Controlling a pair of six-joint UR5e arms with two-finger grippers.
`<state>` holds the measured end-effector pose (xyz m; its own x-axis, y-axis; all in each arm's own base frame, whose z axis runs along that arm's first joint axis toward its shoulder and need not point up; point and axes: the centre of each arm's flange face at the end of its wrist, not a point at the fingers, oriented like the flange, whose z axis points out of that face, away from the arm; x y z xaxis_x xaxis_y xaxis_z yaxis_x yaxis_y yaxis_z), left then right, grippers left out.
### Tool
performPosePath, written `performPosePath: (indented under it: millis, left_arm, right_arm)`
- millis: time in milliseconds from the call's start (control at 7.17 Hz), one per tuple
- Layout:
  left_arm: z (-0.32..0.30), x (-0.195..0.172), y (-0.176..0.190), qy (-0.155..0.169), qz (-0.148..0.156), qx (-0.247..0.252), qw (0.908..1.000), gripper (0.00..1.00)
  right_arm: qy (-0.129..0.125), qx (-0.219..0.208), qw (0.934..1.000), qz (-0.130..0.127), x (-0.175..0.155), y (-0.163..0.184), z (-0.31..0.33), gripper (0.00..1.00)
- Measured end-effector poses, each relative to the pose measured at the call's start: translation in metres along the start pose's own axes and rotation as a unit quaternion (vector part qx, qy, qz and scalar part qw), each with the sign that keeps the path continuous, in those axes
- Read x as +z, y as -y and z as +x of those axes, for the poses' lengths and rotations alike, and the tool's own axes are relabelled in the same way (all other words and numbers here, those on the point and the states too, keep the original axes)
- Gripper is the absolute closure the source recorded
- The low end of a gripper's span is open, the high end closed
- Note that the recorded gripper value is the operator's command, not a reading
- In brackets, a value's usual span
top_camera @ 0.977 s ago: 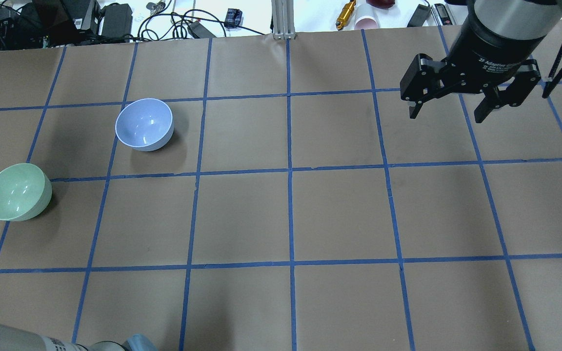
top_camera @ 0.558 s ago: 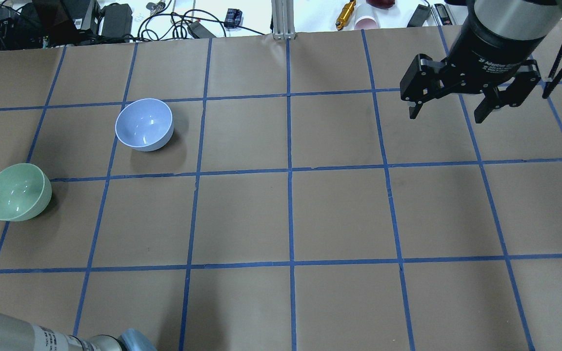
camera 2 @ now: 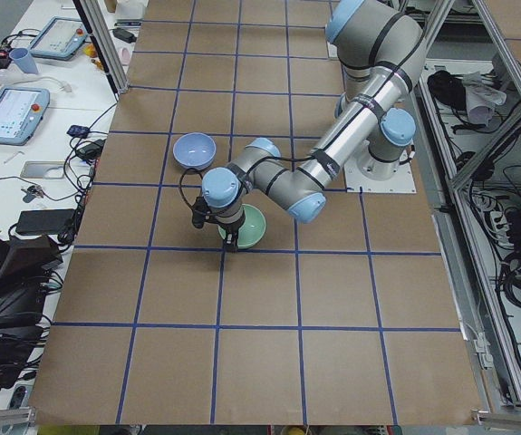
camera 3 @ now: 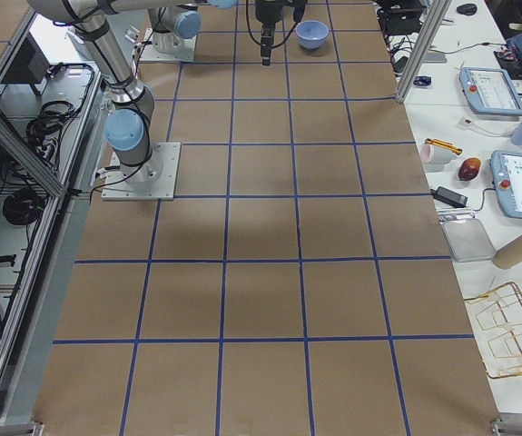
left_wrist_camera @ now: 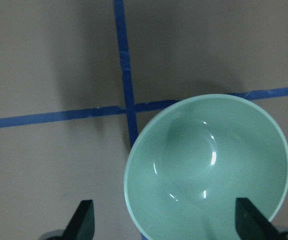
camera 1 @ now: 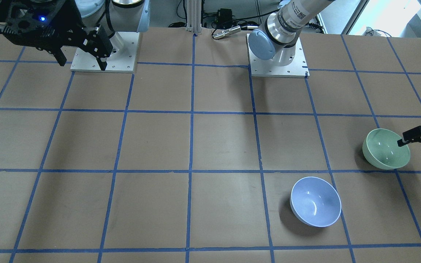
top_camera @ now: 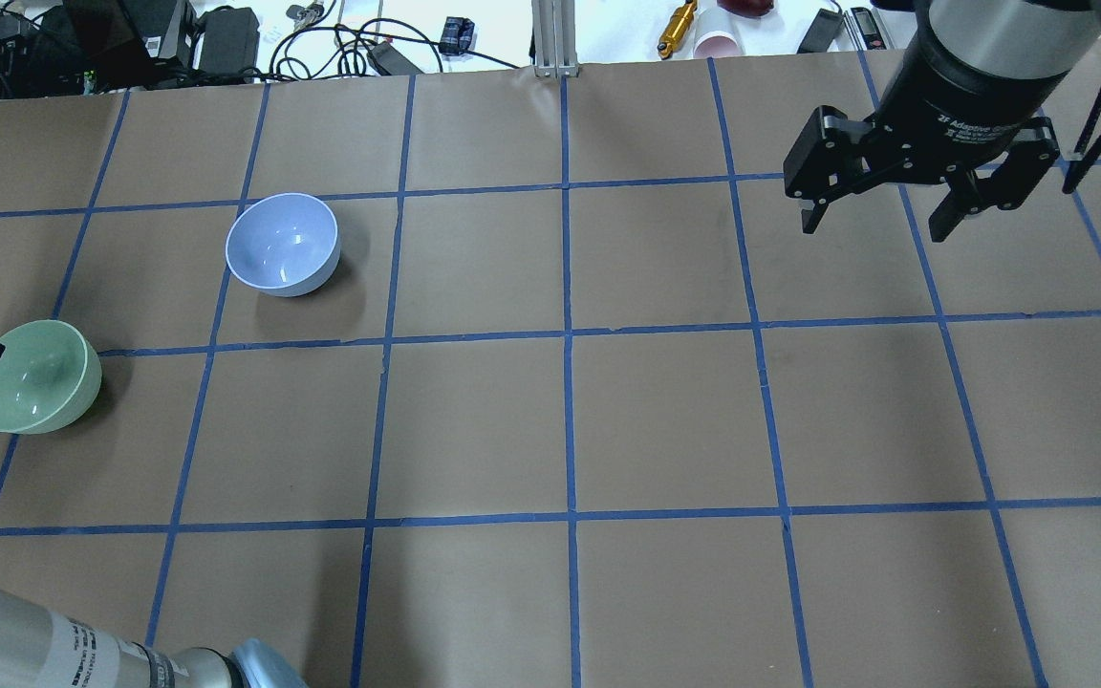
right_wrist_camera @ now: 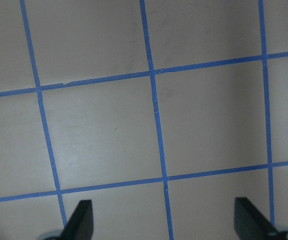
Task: Stack green bowl on blue bowl
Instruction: 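Close the left gripper on the green bowl's rim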
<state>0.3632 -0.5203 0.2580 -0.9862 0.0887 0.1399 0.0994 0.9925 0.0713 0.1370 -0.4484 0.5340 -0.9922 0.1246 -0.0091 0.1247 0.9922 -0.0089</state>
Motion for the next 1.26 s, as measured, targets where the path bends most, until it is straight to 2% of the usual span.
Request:
performPosePath:
  millis: [279,837,1256]
  left_arm:
    - [-0.006,0.014,-0.002,-0.005,-0.008,-0.003,1.0,0.0]
    - [-0.012,0.041,-0.01,0.013,0.002,-0.002,0.9999,0.0]
    - [-0.01,0.054,-0.014,0.007,-0.003,-0.004,1.0,0.0]
  right_arm:
    - [0.0,0.0,1.0,0.0,0.0,0.0,0.0,0.0]
    - [0.0,0.0,1.0,0.0,0.0,0.0,0.0,0.0]
    - [0.0,0.0,1.0,0.0,0.0,0.0,0.0,0.0]
